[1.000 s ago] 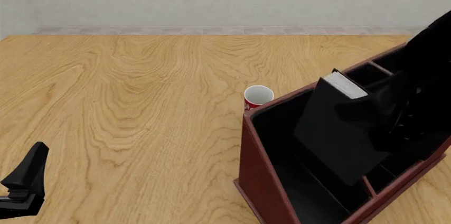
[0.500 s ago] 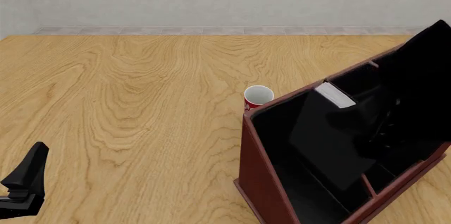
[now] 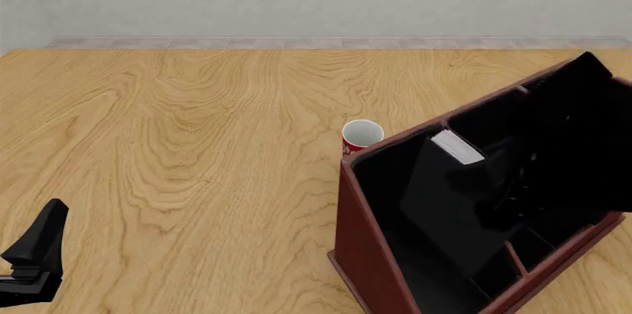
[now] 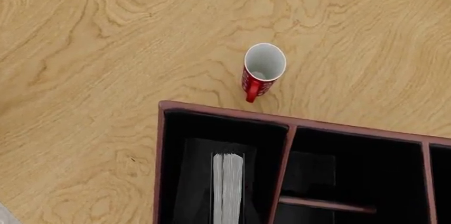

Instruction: Pick up the book and place it in the left compartment of the caddy.

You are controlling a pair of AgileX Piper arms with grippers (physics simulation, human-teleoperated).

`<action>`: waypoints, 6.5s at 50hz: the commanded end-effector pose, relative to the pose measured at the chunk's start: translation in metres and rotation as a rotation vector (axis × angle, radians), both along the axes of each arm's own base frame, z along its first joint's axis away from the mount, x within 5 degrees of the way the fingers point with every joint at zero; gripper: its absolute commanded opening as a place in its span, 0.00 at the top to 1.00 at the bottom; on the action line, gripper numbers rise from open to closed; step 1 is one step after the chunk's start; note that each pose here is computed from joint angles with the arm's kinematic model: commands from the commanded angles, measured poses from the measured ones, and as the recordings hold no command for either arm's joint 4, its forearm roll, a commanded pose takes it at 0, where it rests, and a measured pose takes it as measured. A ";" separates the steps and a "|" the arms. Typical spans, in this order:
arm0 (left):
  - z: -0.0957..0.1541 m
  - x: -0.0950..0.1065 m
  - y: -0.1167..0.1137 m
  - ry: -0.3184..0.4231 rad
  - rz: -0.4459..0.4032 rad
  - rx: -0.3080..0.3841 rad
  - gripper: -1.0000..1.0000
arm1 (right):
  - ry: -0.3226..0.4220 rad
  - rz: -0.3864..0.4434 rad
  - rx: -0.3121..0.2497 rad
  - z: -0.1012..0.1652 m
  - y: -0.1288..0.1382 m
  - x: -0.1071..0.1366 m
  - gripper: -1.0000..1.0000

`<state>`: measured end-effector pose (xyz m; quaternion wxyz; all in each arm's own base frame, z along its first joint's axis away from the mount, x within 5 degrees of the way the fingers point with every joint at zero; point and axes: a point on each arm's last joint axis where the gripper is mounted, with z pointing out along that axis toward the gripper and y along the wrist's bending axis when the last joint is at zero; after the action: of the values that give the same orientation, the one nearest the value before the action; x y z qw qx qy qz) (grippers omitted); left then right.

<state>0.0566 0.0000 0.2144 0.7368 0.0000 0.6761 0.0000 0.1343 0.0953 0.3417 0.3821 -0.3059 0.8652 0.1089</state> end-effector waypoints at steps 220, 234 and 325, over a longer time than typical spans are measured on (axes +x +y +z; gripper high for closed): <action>0.000 0.000 0.000 0.000 0.000 0.000 0.00 | 0.101 -0.060 -0.016 -0.099 0.011 0.020 1.00; 0.000 0.000 0.000 0.000 0.000 0.000 0.00 | 0.110 -0.063 -0.018 -0.106 0.011 0.019 1.00; 0.000 0.000 0.000 0.000 0.000 0.000 0.00 | 0.123 -0.065 -0.017 -0.112 0.012 0.019 0.00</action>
<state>0.0566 0.0000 0.2144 0.7368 0.0000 0.6761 0.0000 0.1533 0.1068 0.2311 0.3317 -0.2749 0.8961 0.1067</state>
